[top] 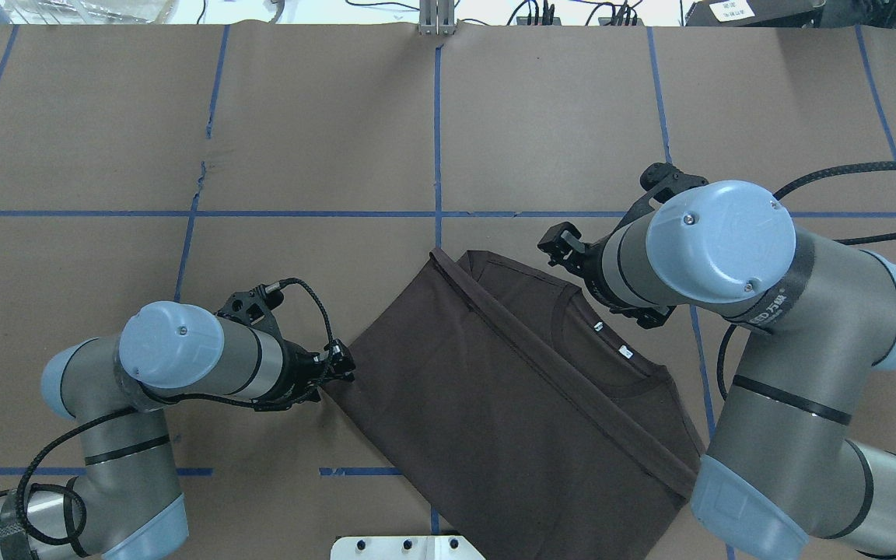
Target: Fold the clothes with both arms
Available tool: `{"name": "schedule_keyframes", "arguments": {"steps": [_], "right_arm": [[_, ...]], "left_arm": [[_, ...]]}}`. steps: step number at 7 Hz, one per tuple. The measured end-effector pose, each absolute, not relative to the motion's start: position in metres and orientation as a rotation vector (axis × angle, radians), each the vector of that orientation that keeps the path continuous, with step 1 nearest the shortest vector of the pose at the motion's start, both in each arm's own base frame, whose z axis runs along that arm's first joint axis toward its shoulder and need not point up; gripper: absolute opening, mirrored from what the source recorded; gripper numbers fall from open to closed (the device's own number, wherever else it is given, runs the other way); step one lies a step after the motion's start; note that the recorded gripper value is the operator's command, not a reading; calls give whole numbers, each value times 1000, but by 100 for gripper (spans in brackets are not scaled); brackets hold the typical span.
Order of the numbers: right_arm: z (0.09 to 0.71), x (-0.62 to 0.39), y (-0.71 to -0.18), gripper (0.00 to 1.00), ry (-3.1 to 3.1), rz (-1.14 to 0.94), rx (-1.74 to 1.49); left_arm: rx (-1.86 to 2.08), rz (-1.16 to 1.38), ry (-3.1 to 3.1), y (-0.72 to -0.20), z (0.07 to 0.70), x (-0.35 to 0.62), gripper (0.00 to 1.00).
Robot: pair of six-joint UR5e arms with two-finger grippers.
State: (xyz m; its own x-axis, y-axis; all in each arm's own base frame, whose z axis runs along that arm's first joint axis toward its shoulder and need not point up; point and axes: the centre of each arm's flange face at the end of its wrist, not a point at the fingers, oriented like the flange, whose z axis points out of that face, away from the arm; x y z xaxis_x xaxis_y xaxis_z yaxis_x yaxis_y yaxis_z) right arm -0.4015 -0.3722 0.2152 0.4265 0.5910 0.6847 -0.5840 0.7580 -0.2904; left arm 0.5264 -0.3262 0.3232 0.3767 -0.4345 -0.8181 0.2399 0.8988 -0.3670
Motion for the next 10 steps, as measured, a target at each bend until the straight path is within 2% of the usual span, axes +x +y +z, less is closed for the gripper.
{"name": "schedule_keyframes", "arguments": {"steps": [2,4,8,10], "right_arm": [[216,-401,-375,100,-857,739,-8],[219,-403,-376,100,-850,740,-11],[225,-407,-379,100,-833,737,-9],[227,-408,-380,100,-829,738,-6]], "left_arm": [[-194,-439,1103,-327,324,528,36],[-186,-446,1097,-328,327,527,0],[-166,-477,1042,-334,328,522,0],[-119,-486,991,-354,326,510,0]]}}
